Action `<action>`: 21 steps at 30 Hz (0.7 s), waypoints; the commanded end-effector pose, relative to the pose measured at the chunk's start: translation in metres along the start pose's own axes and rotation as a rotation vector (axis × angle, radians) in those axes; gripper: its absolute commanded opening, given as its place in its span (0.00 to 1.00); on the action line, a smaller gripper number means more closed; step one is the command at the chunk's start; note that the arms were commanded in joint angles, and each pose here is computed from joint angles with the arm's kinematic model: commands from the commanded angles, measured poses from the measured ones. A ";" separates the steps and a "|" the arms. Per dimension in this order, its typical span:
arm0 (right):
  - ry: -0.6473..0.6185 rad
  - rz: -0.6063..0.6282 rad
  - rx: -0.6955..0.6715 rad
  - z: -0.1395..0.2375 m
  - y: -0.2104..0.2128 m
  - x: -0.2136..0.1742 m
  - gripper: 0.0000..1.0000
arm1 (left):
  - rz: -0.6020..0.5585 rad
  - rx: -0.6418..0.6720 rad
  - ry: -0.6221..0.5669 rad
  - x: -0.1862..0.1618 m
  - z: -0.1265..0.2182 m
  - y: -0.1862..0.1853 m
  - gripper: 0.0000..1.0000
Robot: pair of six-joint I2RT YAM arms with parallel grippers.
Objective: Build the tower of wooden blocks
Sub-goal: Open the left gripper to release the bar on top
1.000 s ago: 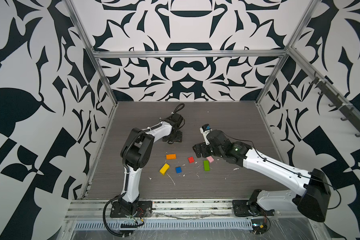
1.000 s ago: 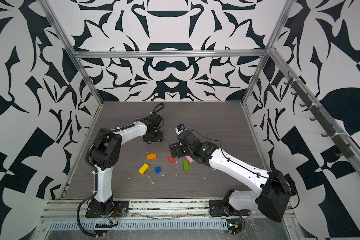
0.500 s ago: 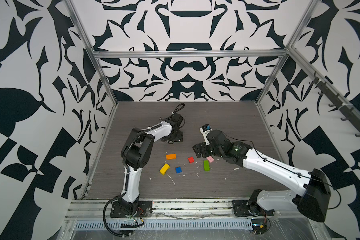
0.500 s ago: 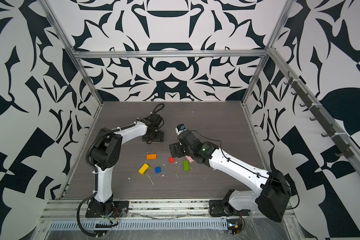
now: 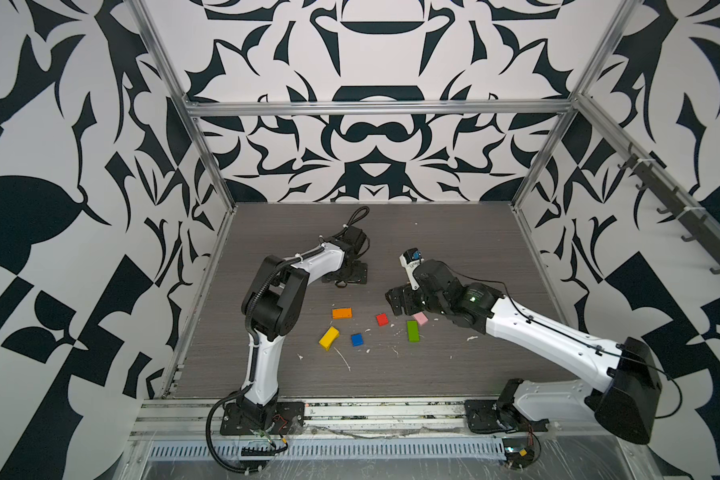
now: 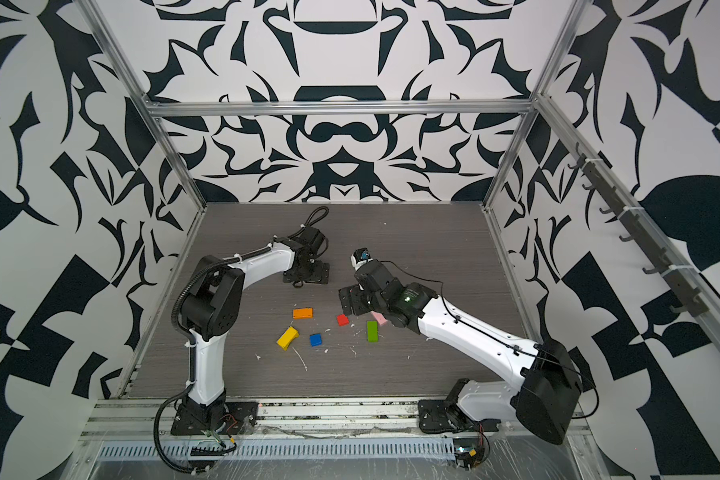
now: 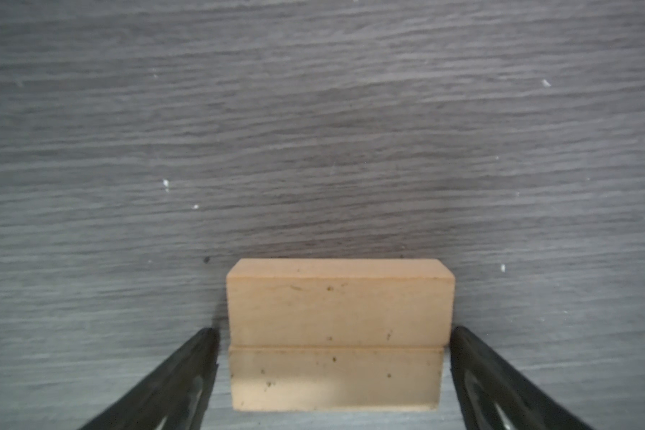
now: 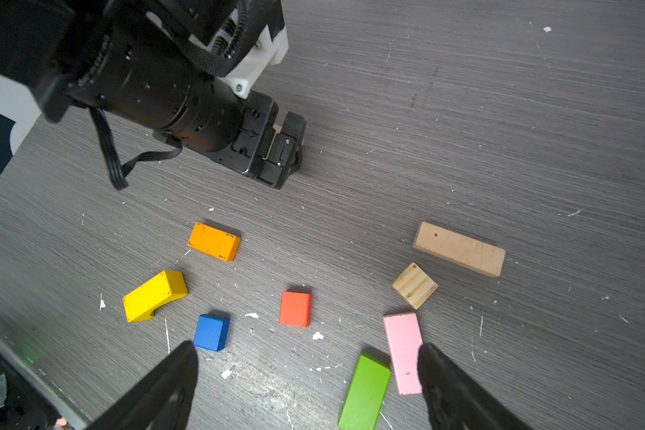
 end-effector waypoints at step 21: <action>-0.151 0.011 -0.044 0.042 -0.014 0.020 0.97 | 0.009 -0.037 -0.089 0.019 0.079 -0.021 1.00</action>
Point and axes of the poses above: each gripper's point midway between its finger pads, its own z axis back along the fingers, its own y axis along the line the jaws close on, x = y × z, the point moved 2 cm from there along z, back along the fingers, and after that the axes turned 12 degrees about -z, right-handed, at the moved point
